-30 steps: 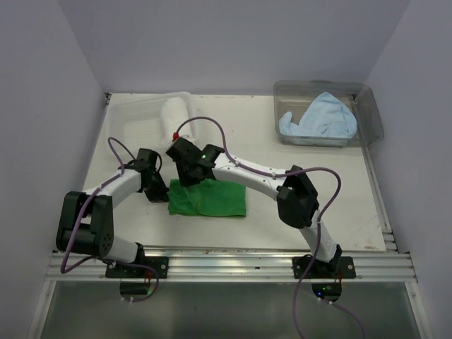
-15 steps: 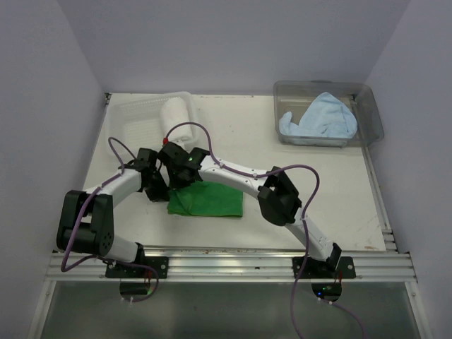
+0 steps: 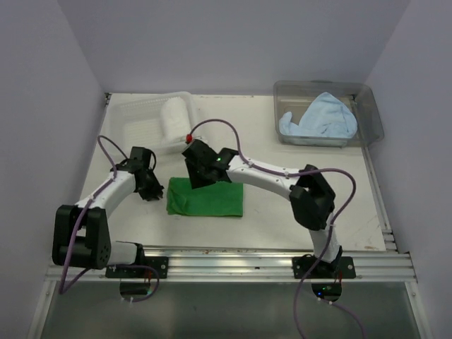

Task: Roll the towels
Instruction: Fold the towel

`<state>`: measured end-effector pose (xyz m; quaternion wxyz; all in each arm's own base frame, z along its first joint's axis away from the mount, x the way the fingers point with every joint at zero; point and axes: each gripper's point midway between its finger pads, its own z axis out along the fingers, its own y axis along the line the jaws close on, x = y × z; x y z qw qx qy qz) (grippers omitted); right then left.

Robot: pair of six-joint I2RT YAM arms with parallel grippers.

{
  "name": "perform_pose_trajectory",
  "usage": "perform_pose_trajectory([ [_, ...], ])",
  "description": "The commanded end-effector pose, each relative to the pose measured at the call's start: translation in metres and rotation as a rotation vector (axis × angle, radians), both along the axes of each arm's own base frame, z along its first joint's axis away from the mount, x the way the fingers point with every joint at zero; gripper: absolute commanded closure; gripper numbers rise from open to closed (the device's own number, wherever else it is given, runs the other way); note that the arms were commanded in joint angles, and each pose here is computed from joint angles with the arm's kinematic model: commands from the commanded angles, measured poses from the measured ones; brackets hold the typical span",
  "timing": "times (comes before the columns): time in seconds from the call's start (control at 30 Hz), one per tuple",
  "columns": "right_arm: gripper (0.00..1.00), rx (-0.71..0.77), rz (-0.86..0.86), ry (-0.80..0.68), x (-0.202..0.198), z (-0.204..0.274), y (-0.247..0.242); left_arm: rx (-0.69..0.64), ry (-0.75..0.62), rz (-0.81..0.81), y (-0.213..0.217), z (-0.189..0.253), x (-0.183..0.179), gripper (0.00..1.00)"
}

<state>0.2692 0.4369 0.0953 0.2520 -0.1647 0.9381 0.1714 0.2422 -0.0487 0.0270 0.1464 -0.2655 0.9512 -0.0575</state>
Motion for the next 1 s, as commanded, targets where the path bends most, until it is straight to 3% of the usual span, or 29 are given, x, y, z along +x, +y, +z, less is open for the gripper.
perform_pose_trajectory([
  [0.0,0.63,0.112,-0.154,-0.134,0.043,0.063,-0.051,0.061,-0.114,0.012,0.013,0.037,0.019,0.8],
  [0.1,0.74,0.077,-0.223,-0.099,0.043,0.043,-0.094,0.0,-0.209,-0.036,-0.003,0.056,0.033,0.8],
  [0.23,0.84,0.001,-0.266,-0.047,0.031,0.011,-0.127,-0.104,-0.302,-0.215,-0.063,0.077,0.046,0.8],
  [0.33,0.86,-0.014,-0.259,-0.009,0.027,-0.003,-0.131,-0.25,-0.282,-0.4,-0.122,0.075,0.033,0.8],
  [0.4,0.87,-0.031,-0.251,0.004,0.026,-0.008,-0.131,-0.278,-0.246,-0.441,-0.132,0.063,0.028,0.81],
  [0.53,0.86,-0.047,-0.226,0.04,0.026,-0.024,-0.128,-0.135,-0.202,-0.477,-0.111,0.037,0.027,0.81],
  [0.67,0.87,-0.11,-0.248,0.095,0.027,-0.054,-0.139,0.016,-0.056,-0.433,-0.073,0.011,0.02,0.84],
  [0.97,0.88,-0.167,-0.335,0.114,0.029,-0.071,-0.178,0.043,0.014,-0.189,-0.01,0.007,0.006,0.85],
])
